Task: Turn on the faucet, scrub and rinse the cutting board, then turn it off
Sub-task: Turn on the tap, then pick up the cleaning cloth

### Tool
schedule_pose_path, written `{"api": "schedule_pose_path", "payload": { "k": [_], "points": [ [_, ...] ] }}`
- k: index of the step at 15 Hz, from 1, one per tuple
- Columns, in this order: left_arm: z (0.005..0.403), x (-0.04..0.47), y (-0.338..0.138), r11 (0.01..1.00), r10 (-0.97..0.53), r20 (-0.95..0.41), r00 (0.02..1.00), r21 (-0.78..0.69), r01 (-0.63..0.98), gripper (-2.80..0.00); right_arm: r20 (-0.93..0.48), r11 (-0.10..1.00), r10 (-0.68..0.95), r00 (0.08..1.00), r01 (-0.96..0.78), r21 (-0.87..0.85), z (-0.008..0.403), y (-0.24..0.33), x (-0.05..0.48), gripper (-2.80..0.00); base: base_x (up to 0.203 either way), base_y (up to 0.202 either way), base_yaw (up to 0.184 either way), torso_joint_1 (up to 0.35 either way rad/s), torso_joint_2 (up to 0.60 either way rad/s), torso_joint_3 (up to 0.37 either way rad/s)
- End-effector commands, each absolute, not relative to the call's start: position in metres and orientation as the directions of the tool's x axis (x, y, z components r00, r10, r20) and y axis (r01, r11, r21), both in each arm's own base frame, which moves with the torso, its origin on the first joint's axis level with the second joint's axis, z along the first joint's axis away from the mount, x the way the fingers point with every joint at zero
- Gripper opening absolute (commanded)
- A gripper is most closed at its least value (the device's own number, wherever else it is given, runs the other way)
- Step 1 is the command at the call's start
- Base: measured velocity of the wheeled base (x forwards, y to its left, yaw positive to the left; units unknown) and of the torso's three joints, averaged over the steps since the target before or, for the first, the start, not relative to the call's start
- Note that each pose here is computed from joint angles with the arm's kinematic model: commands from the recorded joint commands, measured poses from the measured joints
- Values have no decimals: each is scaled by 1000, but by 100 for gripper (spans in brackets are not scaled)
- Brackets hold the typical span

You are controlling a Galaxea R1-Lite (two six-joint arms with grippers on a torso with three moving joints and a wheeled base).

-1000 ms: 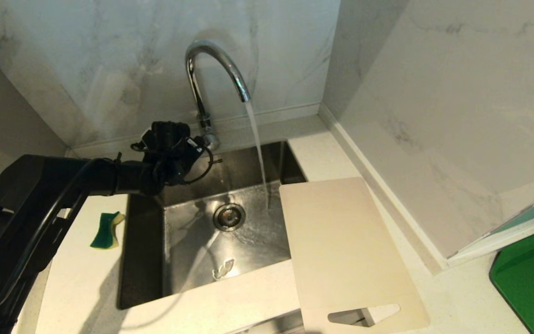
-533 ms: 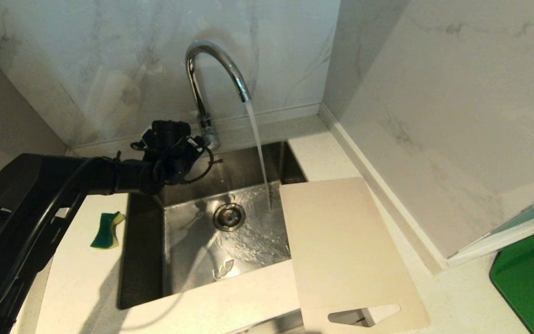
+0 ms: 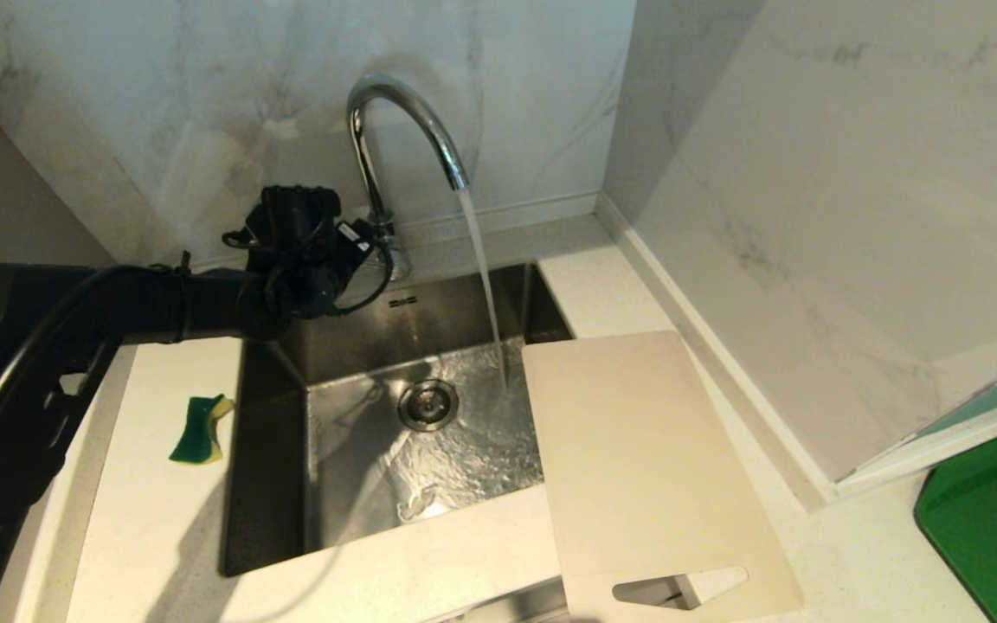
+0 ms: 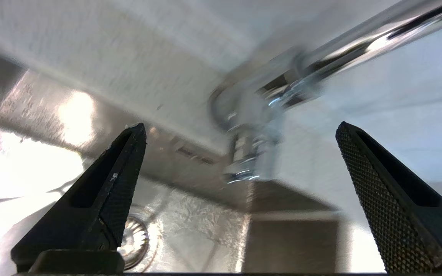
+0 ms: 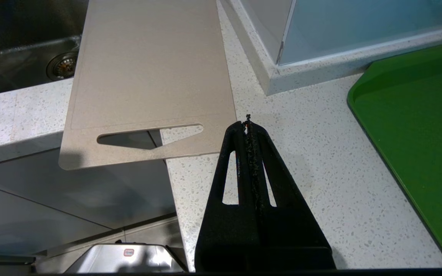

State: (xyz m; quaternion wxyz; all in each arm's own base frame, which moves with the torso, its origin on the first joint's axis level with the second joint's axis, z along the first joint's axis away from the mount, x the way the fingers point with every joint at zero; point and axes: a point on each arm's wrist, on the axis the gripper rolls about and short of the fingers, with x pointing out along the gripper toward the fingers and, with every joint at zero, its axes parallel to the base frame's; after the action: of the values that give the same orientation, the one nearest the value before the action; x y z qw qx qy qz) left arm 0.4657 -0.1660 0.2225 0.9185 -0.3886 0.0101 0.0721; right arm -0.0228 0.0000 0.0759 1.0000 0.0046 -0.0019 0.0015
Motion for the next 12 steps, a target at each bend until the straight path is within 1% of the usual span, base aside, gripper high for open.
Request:
{"api": "schedule_pose_path", "payload": {
  "k": [1,4,7,9,11,12],
  "points": [
    [250,450,-167,673,123,-24,992,-733,-101,0,3,1000,3,1000,-3,9,76,0,-23,-280,0,0,0,0,0,0],
    [269,432,-161,750,135,-42,990,-649,-129,0,3,1000,3,1000,-3,9,76,0,-23,-280,0,0,0,0,0,0],
    [287,413,-143,776,152,-56,987,-612,-154,0,3,1000,3,1000,-3,9,76,0,-23,-280,0,0,0,0,0,0],
    [292,391,-132,838,155,-83,984,-517,-176,0,3,1000,3,1000,-3,9,76,0,-23,-280,0,0,0,0,0,0],
    [304,362,-121,891,128,-77,989,-430,-149,0,3,1000,3,1000,-3,9,76,0,-23,-280,0,0,0,0,0,0],
    [307,348,-116,909,86,-70,994,-402,-107,0,3,1000,3,1000,-3,9,76,0,-23,-280,0,0,0,0,0,0]
  ]
}}
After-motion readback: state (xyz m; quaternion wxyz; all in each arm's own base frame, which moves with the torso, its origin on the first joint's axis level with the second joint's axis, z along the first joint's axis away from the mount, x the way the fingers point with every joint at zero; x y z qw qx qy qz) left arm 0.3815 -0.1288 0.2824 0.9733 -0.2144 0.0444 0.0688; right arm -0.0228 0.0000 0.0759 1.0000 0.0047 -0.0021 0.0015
